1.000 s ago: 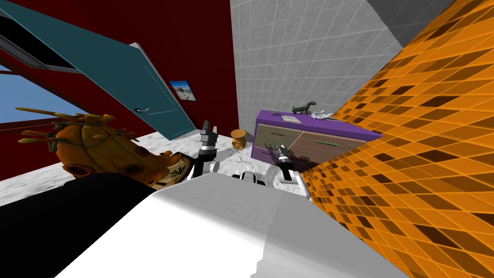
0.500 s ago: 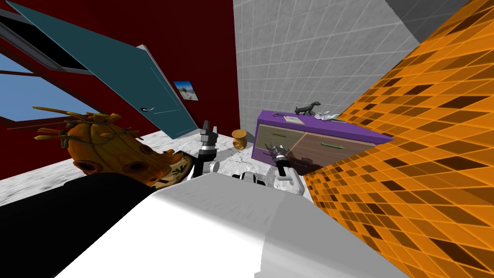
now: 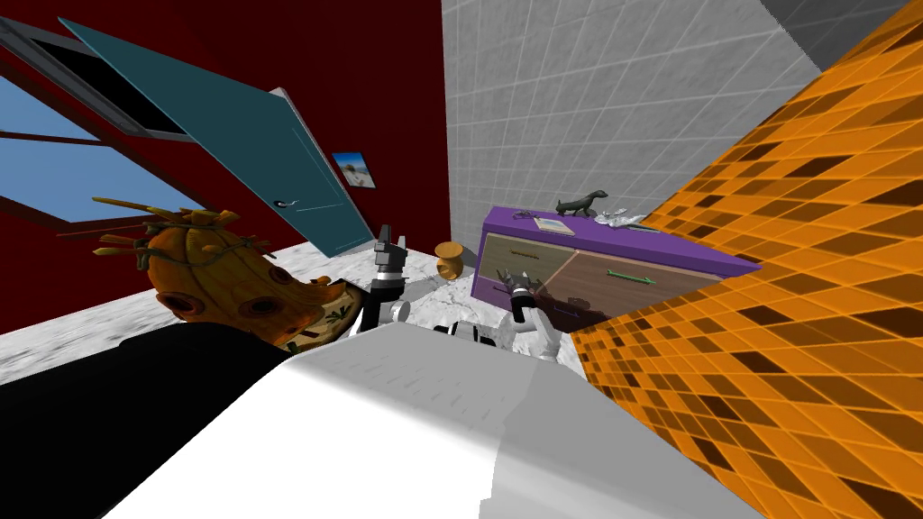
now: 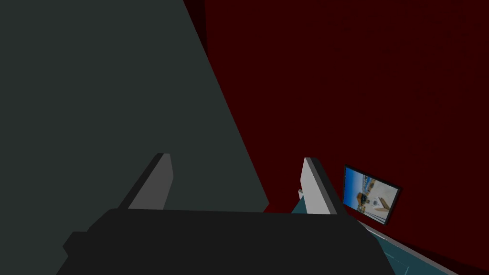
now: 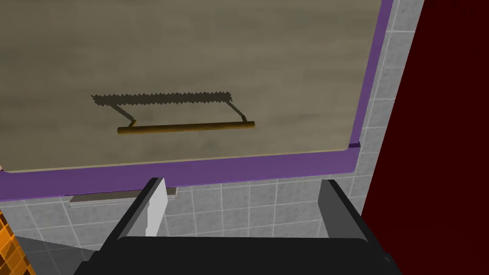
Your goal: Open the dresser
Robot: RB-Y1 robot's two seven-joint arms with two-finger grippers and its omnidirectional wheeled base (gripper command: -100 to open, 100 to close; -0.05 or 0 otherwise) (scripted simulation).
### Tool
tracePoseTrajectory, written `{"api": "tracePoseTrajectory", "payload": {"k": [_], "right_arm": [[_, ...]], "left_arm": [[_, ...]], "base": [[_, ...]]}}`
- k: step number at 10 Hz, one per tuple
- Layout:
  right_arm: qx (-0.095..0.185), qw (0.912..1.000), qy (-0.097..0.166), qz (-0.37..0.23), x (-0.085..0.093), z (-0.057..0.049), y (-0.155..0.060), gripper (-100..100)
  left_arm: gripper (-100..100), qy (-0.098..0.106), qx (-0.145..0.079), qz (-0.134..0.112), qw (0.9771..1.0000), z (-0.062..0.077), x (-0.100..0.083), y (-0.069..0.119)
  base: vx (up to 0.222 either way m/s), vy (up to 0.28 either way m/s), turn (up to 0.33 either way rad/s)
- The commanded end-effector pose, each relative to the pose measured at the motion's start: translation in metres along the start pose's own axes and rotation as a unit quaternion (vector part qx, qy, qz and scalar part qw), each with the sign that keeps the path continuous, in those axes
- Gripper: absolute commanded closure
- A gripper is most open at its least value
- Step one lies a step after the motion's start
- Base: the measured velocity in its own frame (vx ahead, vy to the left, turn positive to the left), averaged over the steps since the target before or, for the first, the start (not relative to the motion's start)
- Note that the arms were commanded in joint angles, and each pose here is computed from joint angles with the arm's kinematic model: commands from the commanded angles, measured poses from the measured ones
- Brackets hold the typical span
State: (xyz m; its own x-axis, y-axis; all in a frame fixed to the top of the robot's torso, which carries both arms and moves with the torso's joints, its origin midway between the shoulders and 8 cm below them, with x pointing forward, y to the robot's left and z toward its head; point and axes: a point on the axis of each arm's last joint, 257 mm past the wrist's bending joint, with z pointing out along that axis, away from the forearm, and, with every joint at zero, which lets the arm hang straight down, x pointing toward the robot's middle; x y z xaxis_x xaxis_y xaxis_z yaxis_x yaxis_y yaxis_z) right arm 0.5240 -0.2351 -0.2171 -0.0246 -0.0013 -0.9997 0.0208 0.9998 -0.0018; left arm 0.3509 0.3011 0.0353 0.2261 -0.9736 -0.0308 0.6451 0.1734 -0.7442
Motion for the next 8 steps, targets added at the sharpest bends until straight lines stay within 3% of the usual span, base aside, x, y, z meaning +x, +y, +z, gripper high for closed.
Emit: {"api": "tracePoseTrajectory", "payload": {"k": [1,4,8], "right_arm": [[0.016,0.9975,0.016,-0.067,0.012,0.009,0.0,-100],[0.035,0.9915,0.026,-0.122,0.02,0.014,-0.005,-100],[0.06,0.9749,0.044,-0.21,0.032,0.024,-0.009,-100]], "left_arm": [[0,0.0,0.0,0.0,1.0,0.0,0.0,0.0],[0,0.0,0.0,0.0,1.0,0.0,0.0,0.0],[0,0.0,0.0,0.0,1.0,0.0,0.0,0.0]], "base": [[0.026,-0.017,0.075],[0.024,-0.019,0.052],[0.02,-0.018,0.055]]}}
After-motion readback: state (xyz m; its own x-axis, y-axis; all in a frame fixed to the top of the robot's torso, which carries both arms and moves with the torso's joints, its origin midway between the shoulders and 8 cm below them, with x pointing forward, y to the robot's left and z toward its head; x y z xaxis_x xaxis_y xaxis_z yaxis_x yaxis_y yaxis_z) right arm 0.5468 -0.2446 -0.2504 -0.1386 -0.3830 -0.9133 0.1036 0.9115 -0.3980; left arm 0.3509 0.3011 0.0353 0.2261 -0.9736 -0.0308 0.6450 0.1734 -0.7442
